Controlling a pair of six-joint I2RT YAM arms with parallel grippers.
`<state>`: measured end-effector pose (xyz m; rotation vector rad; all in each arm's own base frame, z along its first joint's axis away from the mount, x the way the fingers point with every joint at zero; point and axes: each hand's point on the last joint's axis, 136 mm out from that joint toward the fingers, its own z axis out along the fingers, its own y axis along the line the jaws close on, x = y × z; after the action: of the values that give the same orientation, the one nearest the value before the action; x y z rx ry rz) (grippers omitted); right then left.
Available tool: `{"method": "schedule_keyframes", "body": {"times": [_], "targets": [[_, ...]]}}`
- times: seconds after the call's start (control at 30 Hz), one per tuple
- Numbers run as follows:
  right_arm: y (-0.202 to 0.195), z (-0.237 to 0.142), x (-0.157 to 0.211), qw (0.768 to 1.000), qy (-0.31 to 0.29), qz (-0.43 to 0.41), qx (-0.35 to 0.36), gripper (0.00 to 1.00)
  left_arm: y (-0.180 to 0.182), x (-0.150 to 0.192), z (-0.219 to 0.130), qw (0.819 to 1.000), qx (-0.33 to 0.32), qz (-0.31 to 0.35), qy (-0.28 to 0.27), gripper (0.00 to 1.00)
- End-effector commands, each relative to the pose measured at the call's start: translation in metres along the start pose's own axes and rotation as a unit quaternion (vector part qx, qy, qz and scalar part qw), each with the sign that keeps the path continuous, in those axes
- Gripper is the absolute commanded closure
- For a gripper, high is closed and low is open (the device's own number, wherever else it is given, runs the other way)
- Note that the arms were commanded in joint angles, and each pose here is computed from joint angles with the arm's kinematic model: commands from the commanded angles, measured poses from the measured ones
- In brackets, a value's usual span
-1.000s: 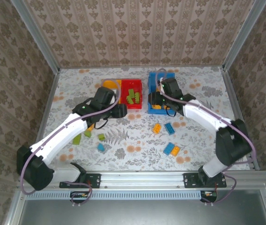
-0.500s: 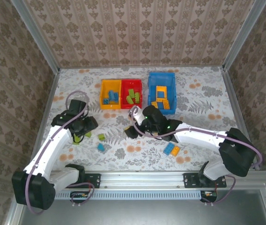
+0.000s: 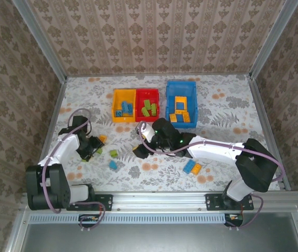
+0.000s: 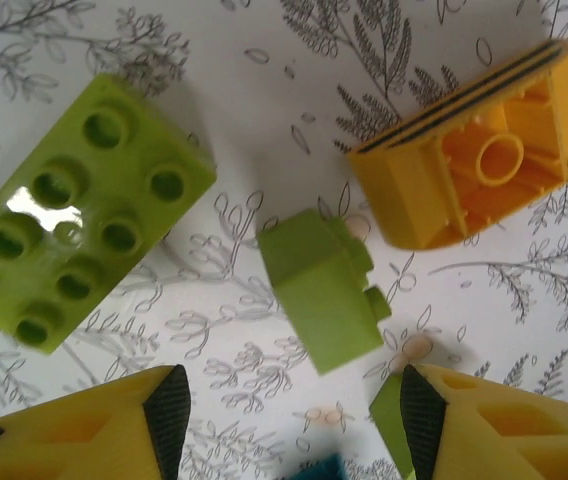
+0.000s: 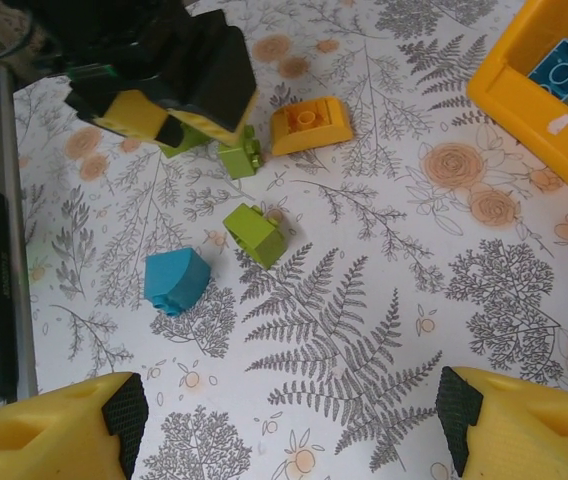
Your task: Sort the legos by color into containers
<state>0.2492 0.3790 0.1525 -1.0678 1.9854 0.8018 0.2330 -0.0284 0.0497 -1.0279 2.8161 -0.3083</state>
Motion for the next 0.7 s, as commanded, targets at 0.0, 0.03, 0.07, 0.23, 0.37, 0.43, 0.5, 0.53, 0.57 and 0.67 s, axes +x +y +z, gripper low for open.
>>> {"method": "schedule_keyframes", "body": {"times": [0.0, 0.03, 0.07, 0.23, 0.37, 0.43, 0.5, 0.53, 0.57, 0.67], "targets": [[0.013, 0.004, -0.007, 0.999, -0.006, -0.01, -0.034, 0.2, -0.011, -0.015, 0.0, 1.0, 0.018, -0.014, -0.013, 0.39], [0.016, 0.004, -0.008, 0.999, -0.008, -0.009, -0.042, 0.19, -0.011, -0.015, 0.003, 1.0, 0.018, -0.016, -0.01, 0.4], [0.018, 0.004, -0.01, 0.999, -0.012, -0.008, -0.049, 0.19, -0.011, -0.016, 0.006, 1.0, 0.019, -0.02, -0.009, 0.4], [0.024, 0.011, -0.017, 0.998, -0.017, -0.001, -0.065, 0.19, -0.012, -0.019, 0.016, 0.999, 0.018, -0.029, -0.006, 0.48], [0.025, 0.015, -0.021, 0.998, -0.018, 0.0, -0.067, 0.19, -0.008, -0.016, 0.02, 0.999, 0.012, -0.03, 0.001, 0.58], [0.024, 0.015, -0.022, 0.998, -0.018, 0.0, -0.066, 0.18, -0.005, -0.011, 0.021, 0.999, 0.008, -0.031, 0.005, 0.61], [0.023, 0.016, -0.021, 0.998, -0.016, 0.0, -0.063, 0.18, -0.001, -0.007, 0.022, 0.999, 0.004, -0.033, 0.009, 0.64], [0.022, 0.016, -0.02, 0.998, -0.014, 0.001, -0.061, 0.19, 0.001, -0.004, 0.023, 0.999, 0.002, -0.034, 0.011, 0.65], [0.022, 0.017, -0.02, 0.998, -0.014, 0.0, -0.06, 0.19, 0.003, -0.002, 0.025, 0.999, 0.001, -0.036, 0.012, 0.66], [0.021, 0.018, -0.019, 0.998, -0.011, 0.002, -0.059, 0.18, 0.004, 0.003, 0.028, 0.999, 0.001, -0.034, 0.016, 0.67]]}}
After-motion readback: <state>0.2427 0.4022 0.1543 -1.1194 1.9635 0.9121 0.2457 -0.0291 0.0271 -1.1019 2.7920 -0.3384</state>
